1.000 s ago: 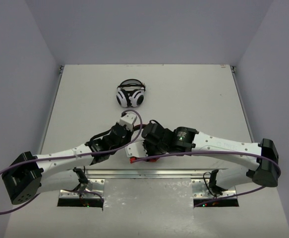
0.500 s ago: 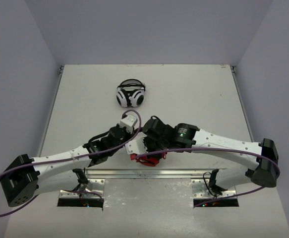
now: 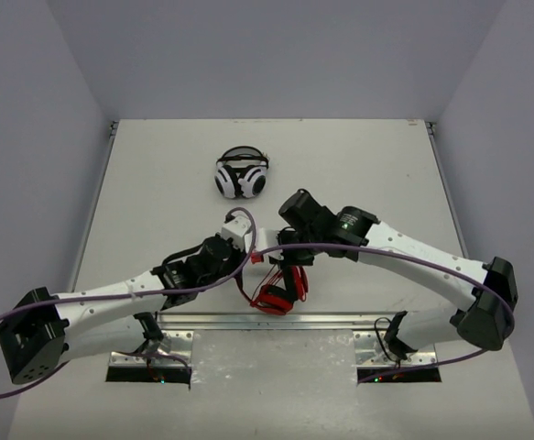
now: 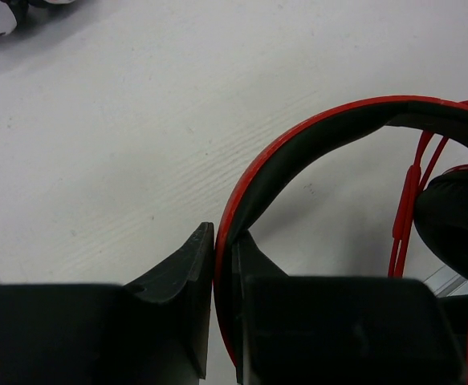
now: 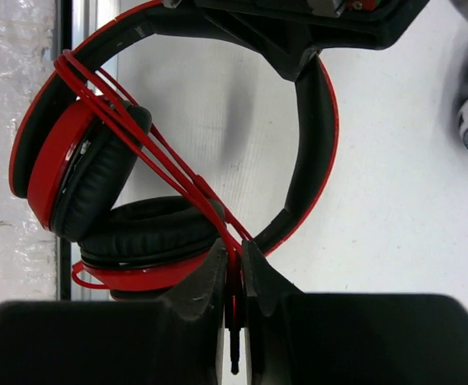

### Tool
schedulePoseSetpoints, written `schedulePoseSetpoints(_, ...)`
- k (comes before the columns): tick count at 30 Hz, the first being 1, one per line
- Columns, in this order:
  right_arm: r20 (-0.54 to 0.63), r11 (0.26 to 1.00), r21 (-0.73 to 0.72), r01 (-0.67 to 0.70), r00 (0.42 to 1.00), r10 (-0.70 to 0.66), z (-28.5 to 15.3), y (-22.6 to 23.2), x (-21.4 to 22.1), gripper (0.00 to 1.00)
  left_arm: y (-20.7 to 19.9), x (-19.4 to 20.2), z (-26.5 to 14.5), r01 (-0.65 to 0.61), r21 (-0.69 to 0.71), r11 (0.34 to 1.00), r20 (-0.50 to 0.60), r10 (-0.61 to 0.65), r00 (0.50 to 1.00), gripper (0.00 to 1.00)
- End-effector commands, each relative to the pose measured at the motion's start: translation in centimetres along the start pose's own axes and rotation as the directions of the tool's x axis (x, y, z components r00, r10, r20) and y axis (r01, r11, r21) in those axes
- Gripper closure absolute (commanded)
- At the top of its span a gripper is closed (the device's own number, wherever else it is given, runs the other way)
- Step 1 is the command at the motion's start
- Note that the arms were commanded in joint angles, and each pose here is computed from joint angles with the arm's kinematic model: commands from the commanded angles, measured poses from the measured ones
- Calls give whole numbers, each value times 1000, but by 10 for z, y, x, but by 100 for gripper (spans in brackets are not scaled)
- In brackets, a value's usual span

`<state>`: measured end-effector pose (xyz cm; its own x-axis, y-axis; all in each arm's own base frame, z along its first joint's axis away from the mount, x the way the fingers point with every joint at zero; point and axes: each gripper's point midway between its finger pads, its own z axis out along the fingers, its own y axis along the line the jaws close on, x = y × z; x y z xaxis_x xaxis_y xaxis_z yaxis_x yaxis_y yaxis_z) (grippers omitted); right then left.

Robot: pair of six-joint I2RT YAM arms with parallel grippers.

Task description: Wrap the headphones

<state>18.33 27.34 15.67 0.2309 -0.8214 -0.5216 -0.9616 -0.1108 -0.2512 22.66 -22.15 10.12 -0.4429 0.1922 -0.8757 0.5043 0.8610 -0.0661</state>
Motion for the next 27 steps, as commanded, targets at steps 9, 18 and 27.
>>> schedulePoseSetpoints(9, 52, 993, -14, -119, 991, 120, 19, -16, 8, 99, -14, -46, -21, 130, 35, 991, 57, -131, 990, 100)
schedulePoseSetpoints(18, -6, 975, 190, -114, 993, 117, 6, -51, 35, 97, -13, -34, -16, 122, 21, 992, 21, -123, 992, 100)
schedulePoseSetpoints(27, 9, 984, 76, -163, 987, 163, 23, -34, 37, 85, -4, -23, -9, 129, -83, 988, -75, -136, 988, 100)
